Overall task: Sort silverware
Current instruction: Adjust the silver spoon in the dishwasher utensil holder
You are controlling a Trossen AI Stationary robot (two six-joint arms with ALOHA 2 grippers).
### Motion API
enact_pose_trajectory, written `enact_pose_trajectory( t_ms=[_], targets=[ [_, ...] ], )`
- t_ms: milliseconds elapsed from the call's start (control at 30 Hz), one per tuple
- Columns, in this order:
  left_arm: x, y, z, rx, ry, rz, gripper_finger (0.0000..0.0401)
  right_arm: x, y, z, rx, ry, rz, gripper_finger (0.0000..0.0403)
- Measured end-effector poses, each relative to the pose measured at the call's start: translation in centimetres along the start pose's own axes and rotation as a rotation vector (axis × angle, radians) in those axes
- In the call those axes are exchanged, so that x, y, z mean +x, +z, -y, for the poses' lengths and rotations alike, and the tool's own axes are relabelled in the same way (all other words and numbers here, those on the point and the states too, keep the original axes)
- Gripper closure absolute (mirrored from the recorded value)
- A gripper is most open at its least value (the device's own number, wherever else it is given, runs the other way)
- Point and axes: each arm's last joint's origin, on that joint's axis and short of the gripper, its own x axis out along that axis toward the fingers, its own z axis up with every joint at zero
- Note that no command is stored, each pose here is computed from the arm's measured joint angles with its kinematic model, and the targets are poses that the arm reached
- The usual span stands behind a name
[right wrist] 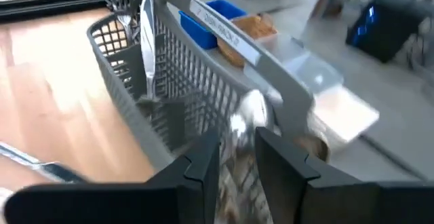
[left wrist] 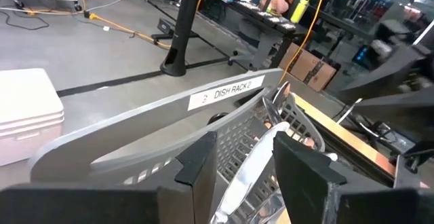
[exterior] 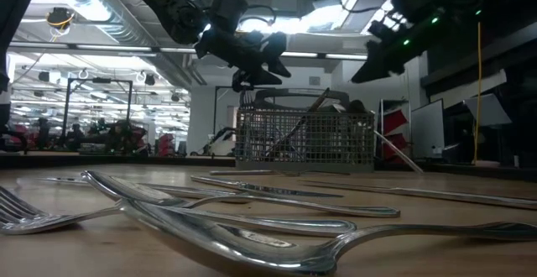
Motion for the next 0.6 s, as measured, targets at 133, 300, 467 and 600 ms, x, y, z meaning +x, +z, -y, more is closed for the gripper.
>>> enact_pose_trajectory(
  t_ms=[133,300,467,600],
  targets=[
    [0.0,0.0,0.0,0.001,0.002,-0.006,0.0269,-2.4,-0.7,-0.2,0.089,-0.010,-0.108,0.0306],
    [0.0,0.0,0.0,0.001,0.002,-0.006,0.0269,-3.3,-2.8,-0.6,0.123,0.013,-0.330,0.0306],
    [0.0,0.0,0.0,0.001,0.002,-0.006,0.0269,-2.4,-5.3,-0.9,0.123,0.027,-0.444,0.0306],
    [0.0,0.0,0.0,0.001,0.002,-0.006,0.0269,-1.9,-7.1,-1.1,0.120,0.020,-0.515,0.0306]
  ],
)
